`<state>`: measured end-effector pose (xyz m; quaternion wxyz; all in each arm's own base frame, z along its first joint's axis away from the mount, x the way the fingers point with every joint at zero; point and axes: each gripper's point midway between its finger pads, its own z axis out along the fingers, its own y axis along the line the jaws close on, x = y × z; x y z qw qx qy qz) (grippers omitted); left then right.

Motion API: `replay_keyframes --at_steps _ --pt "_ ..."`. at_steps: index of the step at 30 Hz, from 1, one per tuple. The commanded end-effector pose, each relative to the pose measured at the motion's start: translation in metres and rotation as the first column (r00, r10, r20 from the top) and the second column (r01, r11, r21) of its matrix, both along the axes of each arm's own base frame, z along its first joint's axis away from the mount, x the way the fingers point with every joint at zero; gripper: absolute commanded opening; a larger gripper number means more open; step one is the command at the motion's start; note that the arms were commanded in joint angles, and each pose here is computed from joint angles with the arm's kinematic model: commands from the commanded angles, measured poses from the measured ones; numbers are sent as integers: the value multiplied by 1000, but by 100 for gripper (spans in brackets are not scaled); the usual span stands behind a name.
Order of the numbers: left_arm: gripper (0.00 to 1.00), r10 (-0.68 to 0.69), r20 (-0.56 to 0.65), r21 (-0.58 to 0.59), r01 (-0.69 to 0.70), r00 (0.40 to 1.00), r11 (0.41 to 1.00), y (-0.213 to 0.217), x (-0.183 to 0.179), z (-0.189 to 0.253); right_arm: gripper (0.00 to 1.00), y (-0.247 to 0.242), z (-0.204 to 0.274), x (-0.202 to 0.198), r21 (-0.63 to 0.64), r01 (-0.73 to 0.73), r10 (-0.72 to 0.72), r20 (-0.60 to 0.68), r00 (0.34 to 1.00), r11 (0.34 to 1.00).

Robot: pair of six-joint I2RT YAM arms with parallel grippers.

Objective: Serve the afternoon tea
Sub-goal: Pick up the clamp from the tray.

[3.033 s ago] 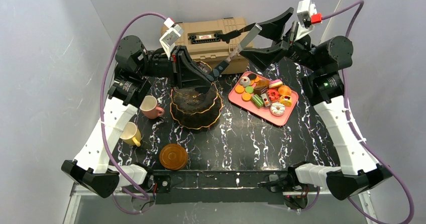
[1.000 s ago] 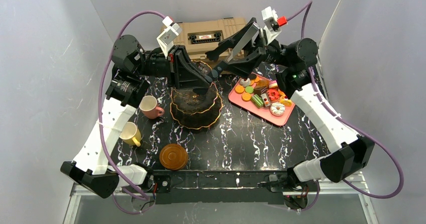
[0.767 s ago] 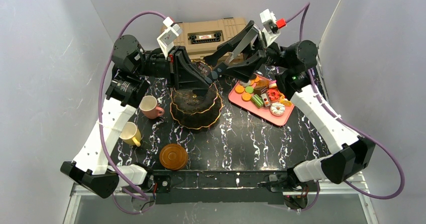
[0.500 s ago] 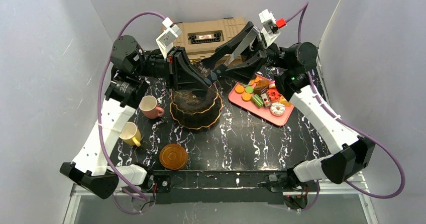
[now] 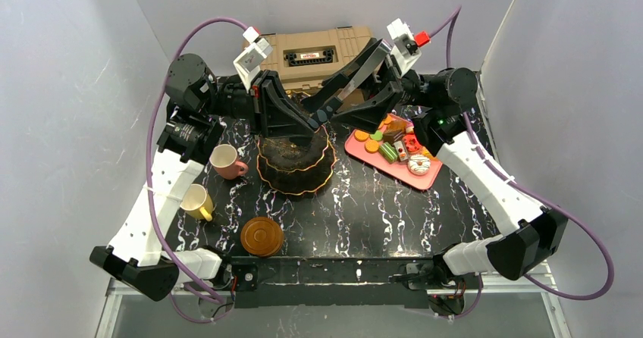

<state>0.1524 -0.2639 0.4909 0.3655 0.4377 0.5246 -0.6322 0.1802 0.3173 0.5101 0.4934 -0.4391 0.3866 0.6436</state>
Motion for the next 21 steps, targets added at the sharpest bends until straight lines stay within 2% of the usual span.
replay_keyframes --at_steps 1,8,21 --pt "0 103 70 -35 -101 992 994 -2 30 3 98 -12 9 -52 -41 -143 146 84 986 989" --pt "0 167 132 -26 -165 977 986 -2 44 -11 99 -12 16 -54 -21 -143 145 84 986 989" --pt "0 342 196 -48 -339 919 940 -1 83 -19 98 -4 12 -37 33 -101 101 -12 995 994"
